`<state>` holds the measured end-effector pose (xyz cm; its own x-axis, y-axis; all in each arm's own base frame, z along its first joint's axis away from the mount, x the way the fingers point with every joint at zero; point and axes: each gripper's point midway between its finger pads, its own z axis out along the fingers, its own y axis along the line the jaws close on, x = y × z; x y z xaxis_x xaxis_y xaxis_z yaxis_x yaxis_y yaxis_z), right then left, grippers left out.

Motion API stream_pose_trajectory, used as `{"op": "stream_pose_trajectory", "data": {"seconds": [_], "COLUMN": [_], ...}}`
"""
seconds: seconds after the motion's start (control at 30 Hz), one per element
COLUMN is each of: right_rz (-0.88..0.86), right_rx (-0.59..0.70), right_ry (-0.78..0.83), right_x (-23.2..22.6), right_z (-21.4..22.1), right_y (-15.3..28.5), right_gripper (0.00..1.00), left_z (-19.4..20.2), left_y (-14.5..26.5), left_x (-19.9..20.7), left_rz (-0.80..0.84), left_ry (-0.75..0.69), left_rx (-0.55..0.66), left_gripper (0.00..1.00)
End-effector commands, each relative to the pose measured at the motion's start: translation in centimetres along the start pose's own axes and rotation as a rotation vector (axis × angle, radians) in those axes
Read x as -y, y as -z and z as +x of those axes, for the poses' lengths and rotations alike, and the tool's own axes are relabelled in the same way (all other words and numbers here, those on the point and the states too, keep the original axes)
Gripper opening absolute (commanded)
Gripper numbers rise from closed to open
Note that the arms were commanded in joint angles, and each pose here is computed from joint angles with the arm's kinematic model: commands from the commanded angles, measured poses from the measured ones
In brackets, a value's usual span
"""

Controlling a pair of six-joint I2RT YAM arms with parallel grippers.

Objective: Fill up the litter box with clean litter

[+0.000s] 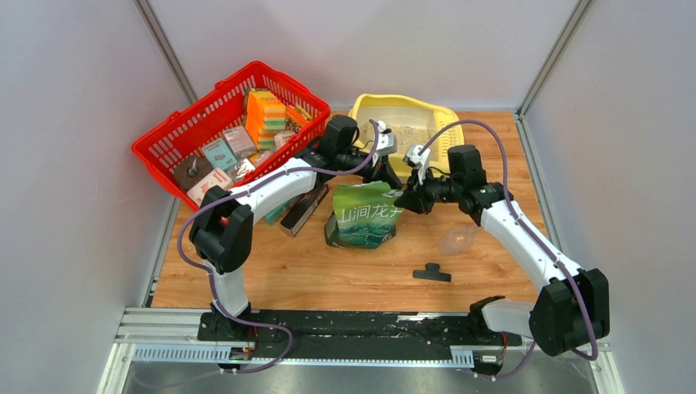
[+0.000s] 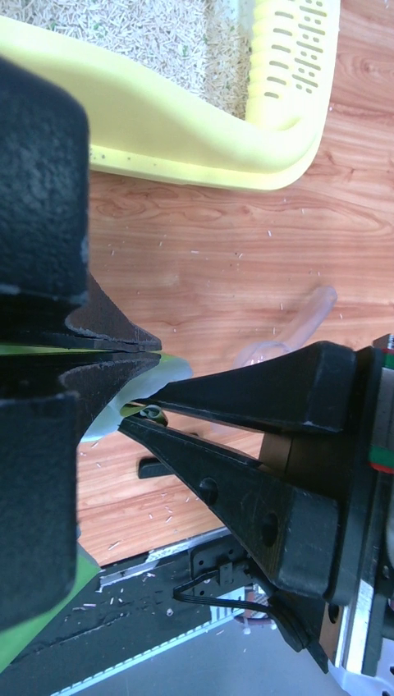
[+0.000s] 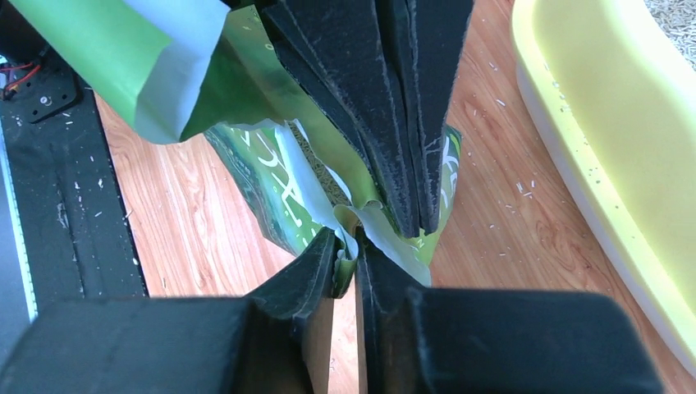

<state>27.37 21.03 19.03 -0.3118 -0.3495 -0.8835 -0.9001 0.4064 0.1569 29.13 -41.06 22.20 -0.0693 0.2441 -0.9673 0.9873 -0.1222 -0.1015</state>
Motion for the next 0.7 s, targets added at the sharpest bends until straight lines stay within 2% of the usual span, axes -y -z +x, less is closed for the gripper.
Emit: {"op": "stream_pose_trajectory", "data": {"seconds": [0.0, 0.27, 0.4, 0.67], "right_rz": [0.082, 0.126, 0.073, 0.1], "right_rx": [0.013, -0.022, -0.011, -0.033], "right_ry": [0.115, 0.149, 0.163, 0.184], "right_x": [1.3, 1.7, 0.8, 1.6], "right_z": [-2.2, -1.4, -1.6, -1.2], "right_y": [1.2, 1.9, 1.7, 2.1], "right_gripper": [0.18, 0.29, 0.29, 0.39], "left_z": [-0.7, -1.5, -1.4, -1.6], "left_y": [0.0, -0.1, -0.1, 0.4], "left_x": [0.7, 0.2, 0.1, -1.0], "left_rz": [0.021, 0.008, -0.002, -0.047], "left_ry": [-0.022, -0.023, -0.019, 0.003], "left_rx": [0.017, 0.032, 0.028, 0.031], "left_gripper": [0.04, 0.03, 0.03, 0.03]}}
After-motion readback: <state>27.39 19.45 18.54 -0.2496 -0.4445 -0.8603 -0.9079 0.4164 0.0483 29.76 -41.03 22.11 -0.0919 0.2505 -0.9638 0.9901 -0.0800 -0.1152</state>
